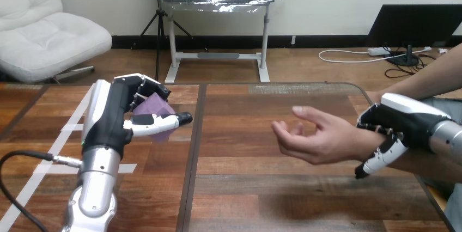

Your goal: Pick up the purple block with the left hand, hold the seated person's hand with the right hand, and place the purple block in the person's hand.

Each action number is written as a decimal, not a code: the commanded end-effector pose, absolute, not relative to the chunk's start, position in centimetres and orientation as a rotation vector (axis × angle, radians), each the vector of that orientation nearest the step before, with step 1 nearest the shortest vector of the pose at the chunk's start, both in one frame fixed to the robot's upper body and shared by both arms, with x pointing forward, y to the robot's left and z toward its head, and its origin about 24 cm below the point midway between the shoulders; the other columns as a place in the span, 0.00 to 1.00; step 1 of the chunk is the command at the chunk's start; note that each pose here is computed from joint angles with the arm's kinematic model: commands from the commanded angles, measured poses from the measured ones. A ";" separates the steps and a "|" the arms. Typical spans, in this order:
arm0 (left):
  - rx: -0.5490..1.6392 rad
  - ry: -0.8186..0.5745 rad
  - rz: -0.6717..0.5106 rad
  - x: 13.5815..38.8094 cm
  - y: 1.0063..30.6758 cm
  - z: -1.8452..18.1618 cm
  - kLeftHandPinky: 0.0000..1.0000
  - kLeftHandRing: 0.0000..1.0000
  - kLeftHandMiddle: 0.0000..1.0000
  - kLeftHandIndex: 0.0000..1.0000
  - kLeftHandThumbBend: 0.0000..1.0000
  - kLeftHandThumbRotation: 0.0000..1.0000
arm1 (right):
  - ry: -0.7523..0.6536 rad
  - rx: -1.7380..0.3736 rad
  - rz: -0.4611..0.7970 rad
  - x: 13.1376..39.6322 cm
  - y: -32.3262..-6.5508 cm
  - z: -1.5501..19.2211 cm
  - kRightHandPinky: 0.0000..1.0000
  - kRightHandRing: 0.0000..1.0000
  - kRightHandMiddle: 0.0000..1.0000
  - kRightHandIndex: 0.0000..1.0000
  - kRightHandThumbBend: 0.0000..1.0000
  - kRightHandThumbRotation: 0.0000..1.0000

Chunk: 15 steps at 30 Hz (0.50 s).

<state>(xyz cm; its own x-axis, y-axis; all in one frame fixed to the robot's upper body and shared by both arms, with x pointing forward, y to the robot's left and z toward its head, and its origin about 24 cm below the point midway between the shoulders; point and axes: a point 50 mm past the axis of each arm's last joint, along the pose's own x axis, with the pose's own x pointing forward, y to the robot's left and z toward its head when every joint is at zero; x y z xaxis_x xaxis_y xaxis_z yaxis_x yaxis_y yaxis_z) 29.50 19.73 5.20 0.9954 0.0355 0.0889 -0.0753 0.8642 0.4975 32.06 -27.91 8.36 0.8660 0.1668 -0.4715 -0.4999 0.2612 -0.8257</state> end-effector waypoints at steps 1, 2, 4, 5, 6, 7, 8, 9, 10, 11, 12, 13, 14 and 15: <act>0.485 -0.190 0.050 31.5 18.5 7.6 0.42 0.43 0.44 0.43 0.80 0.00 | 0.353 -1.204 0.446 31.8 -28.4 8.1 0.40 0.48 0.54 0.51 0.82 0.00; 0.483 -0.188 0.051 31.6 18.4 7.6 0.42 0.43 0.44 0.43 0.80 0.00 | 0.347 -1.204 0.445 31.8 -28.4 8.2 0.39 0.47 0.53 0.50 0.82 0.00; 0.481 -0.186 0.052 31.8 18.4 7.5 0.42 0.43 0.44 0.43 0.80 0.00 | 0.341 -1.204 0.443 31.8 -28.3 8.3 0.36 0.45 0.51 0.50 0.82 0.00; 0.479 -0.183 0.052 31.9 18.3 7.5 0.42 0.43 0.44 0.43 0.80 0.00 | 0.335 -1.206 0.442 31.8 -28.3 8.4 0.35 0.43 0.51 0.50 0.83 0.00; 0.477 -0.181 0.052 31.9 18.3 7.4 0.42 0.43 0.44 0.43 0.80 0.00 | 0.332 -1.207 0.442 31.8 -28.2 8.5 0.34 0.43 0.50 0.50 0.83 0.00; 0.476 -0.179 0.053 32.0 18.2 7.4 0.42 0.43 0.44 0.43 0.80 0.00 | 0.330 -1.208 0.441 31.8 -28.2 8.5 0.34 0.42 0.49 0.50 0.83 0.00; 0.475 -0.176 0.051 32.1 18.2 7.4 0.42 0.43 0.44 0.43 0.80 0.00 | 0.323 -1.207 0.441 31.8 -28.2 8.6 0.34 0.42 0.49 0.50 0.84 0.00; 0.475 -0.174 0.050 32.2 18.2 7.3 0.41 0.43 0.44 0.43 0.80 0.00 | 0.318 -1.205 0.441 31.8 -28.1 8.6 0.33 0.41 0.49 0.50 0.84 0.00; 0.475 -0.173 0.050 32.2 18.1 7.3 0.41 0.43 0.44 0.43 0.80 0.00 | 0.315 -1.205 0.441 31.8 -28.1 8.6 0.32 0.41 0.48 0.50 0.84 0.00; 0.474 -0.172 0.048 32.4 18.1 7.3 0.41 0.43 0.44 0.43 0.80 0.00 | 0.308 -1.204 0.441 31.9 -28.1 8.7 0.32 0.40 0.47 0.50 0.84 0.00; 0.473 -0.171 0.047 32.4 18.0 7.2 0.41 0.43 0.44 0.43 0.80 0.00 | 0.305 -1.203 0.442 31.9 -28.0 8.7 0.31 0.39 0.47 0.50 0.85 0.00; 0.472 -0.170 0.046 32.5 18.0 7.2 0.41 0.43 0.44 0.43 0.80 0.00 | 0.302 -1.203 0.442 31.9 -28.0 8.7 0.30 0.38 0.46 0.50 0.85 0.00; 0.469 -0.168 0.045 32.6 18.0 7.2 0.41 0.43 0.44 0.44 0.80 0.00 | 0.301 -1.203 0.443 31.9 -28.0 8.7 0.30 0.38 0.45 0.50 0.85 0.00; 0.467 -0.167 0.044 32.7 17.9 7.1 0.41 0.43 0.44 0.44 0.80 0.00 | 0.301 -1.204 0.444 31.9 -27.9 8.8 0.29 0.37 0.45 0.49 0.85 0.00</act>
